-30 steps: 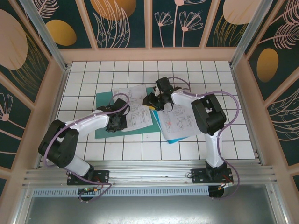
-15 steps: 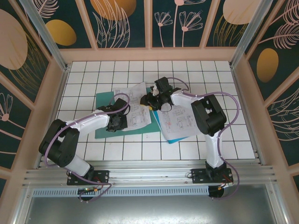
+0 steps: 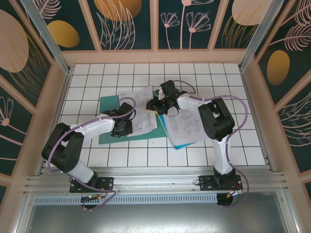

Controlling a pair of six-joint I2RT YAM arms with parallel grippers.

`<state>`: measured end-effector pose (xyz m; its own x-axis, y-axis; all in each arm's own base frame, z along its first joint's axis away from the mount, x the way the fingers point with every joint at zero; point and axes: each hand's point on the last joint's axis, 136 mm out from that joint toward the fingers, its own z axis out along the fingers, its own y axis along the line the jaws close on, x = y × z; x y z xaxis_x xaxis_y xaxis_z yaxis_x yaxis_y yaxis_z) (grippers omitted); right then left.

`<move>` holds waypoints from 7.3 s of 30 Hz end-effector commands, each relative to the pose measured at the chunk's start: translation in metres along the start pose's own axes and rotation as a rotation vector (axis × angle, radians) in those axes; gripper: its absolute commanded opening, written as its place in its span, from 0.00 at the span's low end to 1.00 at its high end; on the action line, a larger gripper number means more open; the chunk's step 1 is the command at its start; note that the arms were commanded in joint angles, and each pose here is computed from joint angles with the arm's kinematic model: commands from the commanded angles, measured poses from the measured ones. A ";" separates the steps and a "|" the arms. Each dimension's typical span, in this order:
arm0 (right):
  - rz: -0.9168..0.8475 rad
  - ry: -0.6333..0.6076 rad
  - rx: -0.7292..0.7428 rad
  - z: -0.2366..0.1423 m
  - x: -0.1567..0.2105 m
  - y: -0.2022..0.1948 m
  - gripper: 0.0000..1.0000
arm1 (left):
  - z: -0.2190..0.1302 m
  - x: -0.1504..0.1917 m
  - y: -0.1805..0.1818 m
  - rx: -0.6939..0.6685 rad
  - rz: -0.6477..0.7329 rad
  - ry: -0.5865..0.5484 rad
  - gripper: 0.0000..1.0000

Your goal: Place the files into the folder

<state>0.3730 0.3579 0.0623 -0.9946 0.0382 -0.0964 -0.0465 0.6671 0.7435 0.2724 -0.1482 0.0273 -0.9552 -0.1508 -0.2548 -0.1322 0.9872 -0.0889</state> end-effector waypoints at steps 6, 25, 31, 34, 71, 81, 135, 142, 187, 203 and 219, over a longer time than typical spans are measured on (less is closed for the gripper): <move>-0.033 0.043 0.065 0.020 0.008 -0.011 0.34 | 0.000 -0.008 -0.003 0.002 0.009 -0.014 0.00; -0.284 -0.123 0.170 -0.021 -0.016 0.002 0.00 | -0.045 -0.056 0.013 0.153 -0.331 -0.109 0.58; -0.360 -0.175 0.164 -0.030 -0.027 0.015 0.00 | -0.046 -0.067 0.064 0.165 -0.561 -0.125 0.75; -0.391 -0.209 0.155 -0.035 -0.033 0.022 0.00 | -0.041 -0.066 0.090 0.156 -0.677 -0.127 0.81; -0.675 -0.268 0.010 -0.044 -0.003 0.107 0.00 | 0.002 -0.028 0.129 0.289 -1.065 -0.071 0.99; -0.616 -0.167 -0.094 -0.026 0.010 0.100 0.00 | 0.002 -0.029 0.126 0.302 -1.045 -0.062 0.99; -0.288 -0.049 -0.337 0.066 0.034 0.079 0.00 | 0.008 -0.021 0.100 0.443 -0.981 0.031 0.99; -0.232 -0.062 -0.337 0.074 0.040 0.072 0.00 | 0.008 -0.018 0.097 0.465 -0.978 0.044 0.99; -0.073 -0.123 -0.337 0.088 0.050 0.056 0.00 | 0.004 -0.006 0.080 0.566 -0.983 0.065 0.97; -0.075 -0.135 -0.190 0.072 0.045 0.042 0.29 | 0.003 -0.014 0.071 0.557 -0.946 0.059 0.96; -0.120 -0.143 -0.020 0.063 0.036 0.030 0.26 | 0.003 -0.021 0.066 0.571 -0.927 0.061 0.94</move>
<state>0.3377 0.4313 0.0354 -0.9626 0.0664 -0.2628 -0.1648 0.6265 0.7618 0.2756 -0.0057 0.0241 -0.3758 -0.9261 -0.0341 -0.7921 0.3401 -0.5069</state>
